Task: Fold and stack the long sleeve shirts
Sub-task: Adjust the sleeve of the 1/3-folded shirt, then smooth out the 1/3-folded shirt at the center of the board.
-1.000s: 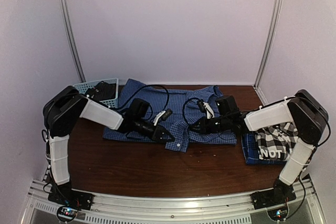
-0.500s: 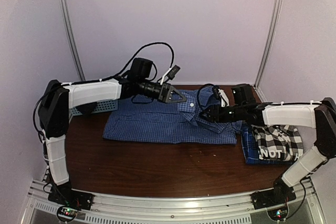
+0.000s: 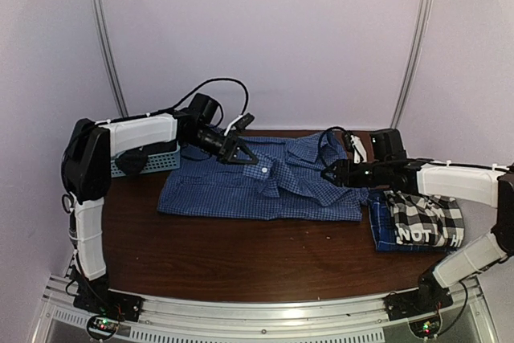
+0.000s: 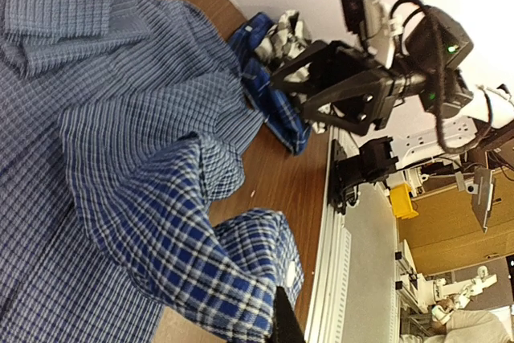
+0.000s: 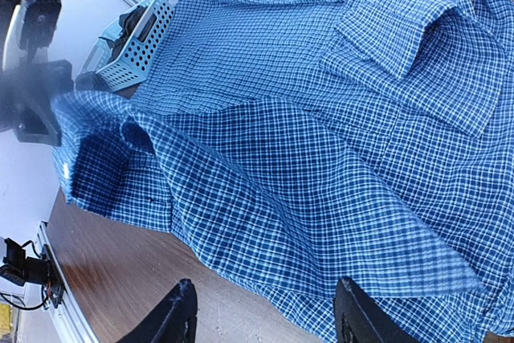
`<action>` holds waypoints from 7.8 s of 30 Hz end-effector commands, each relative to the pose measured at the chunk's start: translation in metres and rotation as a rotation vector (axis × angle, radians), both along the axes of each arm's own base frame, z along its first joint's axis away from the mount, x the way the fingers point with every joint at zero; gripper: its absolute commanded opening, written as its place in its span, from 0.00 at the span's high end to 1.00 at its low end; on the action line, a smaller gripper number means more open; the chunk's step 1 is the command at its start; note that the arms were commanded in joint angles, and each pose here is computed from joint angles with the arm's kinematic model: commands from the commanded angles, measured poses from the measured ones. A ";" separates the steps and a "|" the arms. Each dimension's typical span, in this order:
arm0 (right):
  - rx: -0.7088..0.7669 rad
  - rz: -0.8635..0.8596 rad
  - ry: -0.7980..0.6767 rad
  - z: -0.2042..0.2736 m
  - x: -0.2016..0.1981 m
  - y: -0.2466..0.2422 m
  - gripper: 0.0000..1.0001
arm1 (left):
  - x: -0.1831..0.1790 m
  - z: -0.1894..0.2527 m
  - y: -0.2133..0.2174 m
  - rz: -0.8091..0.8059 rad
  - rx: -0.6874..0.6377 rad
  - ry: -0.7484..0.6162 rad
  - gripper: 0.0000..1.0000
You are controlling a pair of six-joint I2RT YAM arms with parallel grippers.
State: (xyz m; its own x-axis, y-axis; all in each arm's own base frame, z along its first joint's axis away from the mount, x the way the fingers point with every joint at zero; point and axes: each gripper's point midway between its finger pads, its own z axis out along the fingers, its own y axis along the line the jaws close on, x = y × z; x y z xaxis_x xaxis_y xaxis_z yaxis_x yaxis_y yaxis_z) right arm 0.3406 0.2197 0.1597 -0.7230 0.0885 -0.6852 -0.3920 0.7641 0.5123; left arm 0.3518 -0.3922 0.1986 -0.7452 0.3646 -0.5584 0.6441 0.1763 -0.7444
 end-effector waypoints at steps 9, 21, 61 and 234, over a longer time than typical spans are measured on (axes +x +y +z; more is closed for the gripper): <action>-0.002 0.000 0.051 -0.030 -0.003 0.000 0.42 | 0.001 -0.106 0.046 0.064 0.177 0.111 0.89; -0.002 0.004 0.092 -0.052 -0.011 -0.001 0.42 | 0.023 -0.123 0.079 0.245 0.198 0.074 0.60; -0.126 -0.084 0.026 -0.044 -0.001 -0.022 0.46 | -0.007 -0.059 0.095 0.204 0.077 0.191 1.00; -0.266 -0.087 -0.007 -0.074 0.034 0.027 0.47 | 0.002 -0.124 0.037 0.322 0.304 -0.051 0.66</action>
